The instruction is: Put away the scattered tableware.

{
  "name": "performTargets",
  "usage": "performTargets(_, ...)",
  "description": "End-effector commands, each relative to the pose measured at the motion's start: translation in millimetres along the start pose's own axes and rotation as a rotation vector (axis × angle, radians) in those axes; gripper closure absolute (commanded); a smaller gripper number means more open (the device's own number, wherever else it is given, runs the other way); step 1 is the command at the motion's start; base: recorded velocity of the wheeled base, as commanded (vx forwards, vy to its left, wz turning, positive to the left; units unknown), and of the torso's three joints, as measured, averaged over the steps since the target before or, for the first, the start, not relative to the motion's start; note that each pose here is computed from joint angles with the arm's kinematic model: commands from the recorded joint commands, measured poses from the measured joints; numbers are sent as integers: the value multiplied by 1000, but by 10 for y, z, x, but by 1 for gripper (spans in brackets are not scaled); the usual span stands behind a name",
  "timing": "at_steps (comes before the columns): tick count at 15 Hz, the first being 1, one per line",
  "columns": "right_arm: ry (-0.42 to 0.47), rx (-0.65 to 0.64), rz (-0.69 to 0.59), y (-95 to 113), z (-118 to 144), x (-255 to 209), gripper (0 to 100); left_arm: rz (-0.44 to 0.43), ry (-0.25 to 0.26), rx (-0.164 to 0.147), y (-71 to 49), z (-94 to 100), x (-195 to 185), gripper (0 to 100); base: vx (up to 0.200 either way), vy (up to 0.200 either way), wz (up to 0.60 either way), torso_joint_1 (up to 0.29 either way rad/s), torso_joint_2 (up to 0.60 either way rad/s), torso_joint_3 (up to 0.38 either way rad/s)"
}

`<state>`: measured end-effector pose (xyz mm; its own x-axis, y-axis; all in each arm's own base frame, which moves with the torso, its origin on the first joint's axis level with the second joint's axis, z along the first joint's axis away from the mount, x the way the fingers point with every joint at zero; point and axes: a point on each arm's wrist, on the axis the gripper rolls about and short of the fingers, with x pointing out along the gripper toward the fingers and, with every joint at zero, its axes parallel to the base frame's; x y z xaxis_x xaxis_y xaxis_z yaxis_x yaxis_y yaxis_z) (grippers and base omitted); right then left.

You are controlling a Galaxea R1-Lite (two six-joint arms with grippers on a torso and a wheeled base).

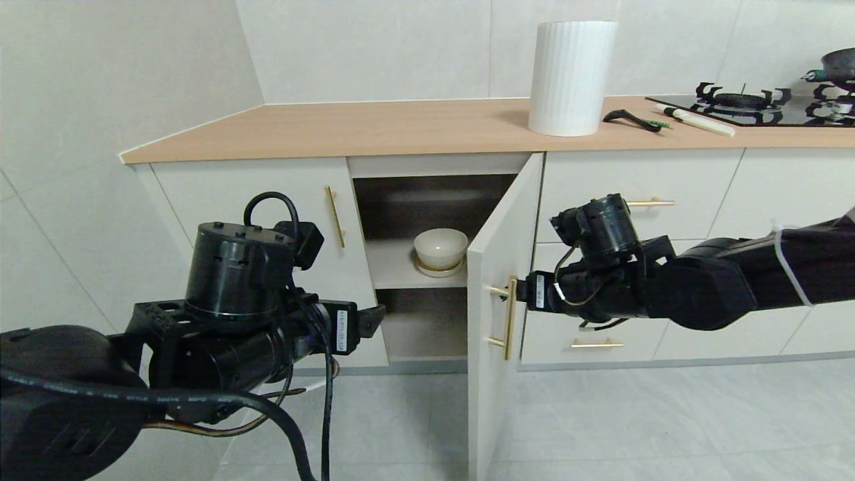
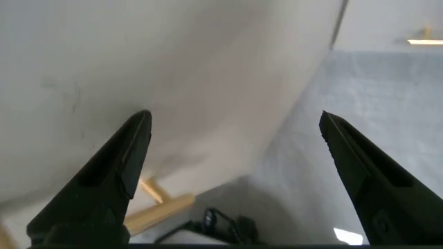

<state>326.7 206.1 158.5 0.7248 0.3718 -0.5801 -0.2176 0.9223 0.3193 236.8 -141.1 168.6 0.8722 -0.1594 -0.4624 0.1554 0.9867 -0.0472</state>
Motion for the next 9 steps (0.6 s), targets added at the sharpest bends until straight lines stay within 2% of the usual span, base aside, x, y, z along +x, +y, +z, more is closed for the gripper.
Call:
performTargets(1, 6, 0, 2, 40, 0, 205, 0, 4, -5, -4, 12, 9, -10, 0, 0, 0, 0, 0, 0, 0)
performTargets(3, 9, 3, 1, 53, -4, 293, 0, 11, -10, -9, 36, 24, -11, 0, 0, 0, 0, 0, 0, 0)
performTargets(9, 13, 68, 5, 106, -27, 526, 0, 34, -62, -39, 140, 153, -101, 0, 200, 0, 0, 3, 1, 2)
